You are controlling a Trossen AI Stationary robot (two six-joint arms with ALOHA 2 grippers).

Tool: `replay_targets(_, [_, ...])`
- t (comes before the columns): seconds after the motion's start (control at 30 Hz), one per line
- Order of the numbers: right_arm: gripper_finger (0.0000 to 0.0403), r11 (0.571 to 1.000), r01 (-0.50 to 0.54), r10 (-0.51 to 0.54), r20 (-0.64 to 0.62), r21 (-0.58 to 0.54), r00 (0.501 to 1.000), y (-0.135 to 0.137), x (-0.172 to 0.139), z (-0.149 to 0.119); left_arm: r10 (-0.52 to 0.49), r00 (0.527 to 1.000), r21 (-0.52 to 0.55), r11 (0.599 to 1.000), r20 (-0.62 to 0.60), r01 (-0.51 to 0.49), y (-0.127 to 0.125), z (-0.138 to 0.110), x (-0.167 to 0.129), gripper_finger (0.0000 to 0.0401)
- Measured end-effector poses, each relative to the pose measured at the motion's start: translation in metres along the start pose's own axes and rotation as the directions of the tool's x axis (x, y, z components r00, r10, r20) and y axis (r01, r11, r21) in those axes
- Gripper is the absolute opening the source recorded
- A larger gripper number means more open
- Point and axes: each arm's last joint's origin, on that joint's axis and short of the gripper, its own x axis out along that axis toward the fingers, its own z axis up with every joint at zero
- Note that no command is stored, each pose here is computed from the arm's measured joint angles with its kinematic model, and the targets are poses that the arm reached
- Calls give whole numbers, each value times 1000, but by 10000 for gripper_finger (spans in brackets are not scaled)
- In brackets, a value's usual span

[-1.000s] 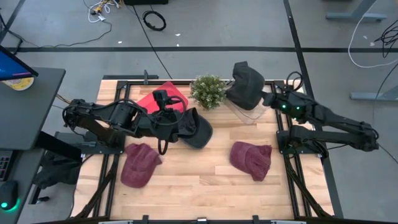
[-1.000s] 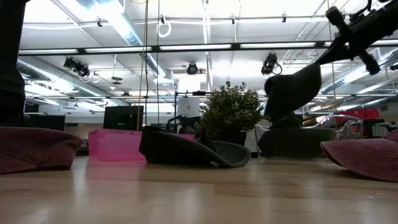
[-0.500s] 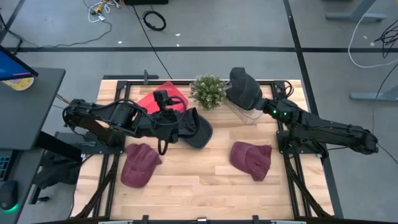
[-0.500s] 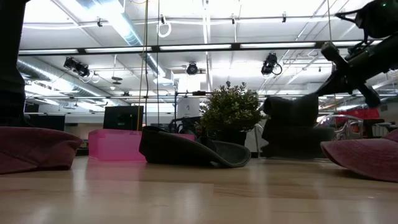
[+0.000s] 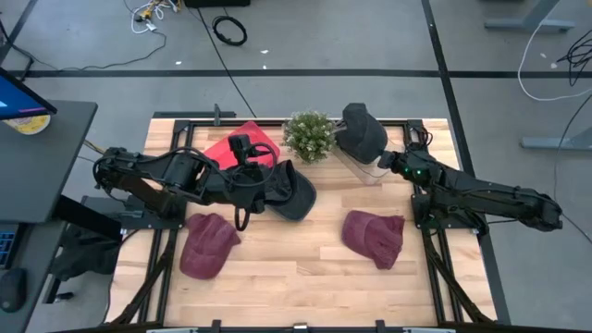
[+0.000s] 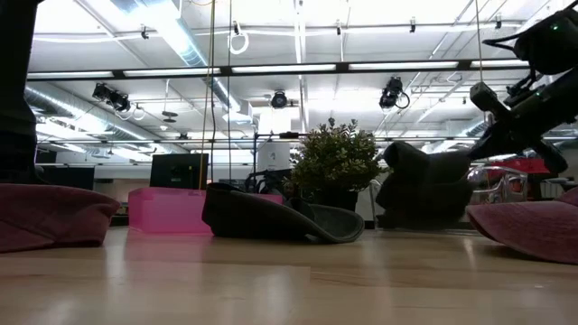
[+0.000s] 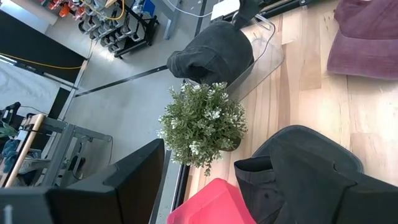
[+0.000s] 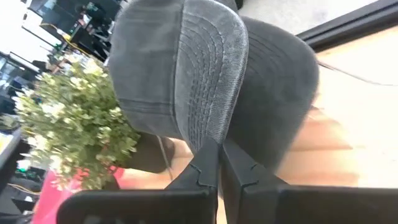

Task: Pick & Place hat
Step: Put the bottom black cap into the transparent bin

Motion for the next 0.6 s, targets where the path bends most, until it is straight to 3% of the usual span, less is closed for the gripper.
replay_targets(0.37, [3,993,105,-109,-74,-59,991,-11,1,-8,1,1000,-13,1000,12,-1,0,2,0,297])
replay_targets(0.6, [72,997,72,-76,-93,-41,993,-9,1,-8,1,1000,-14,1000,13,-1,0,2,0,297])
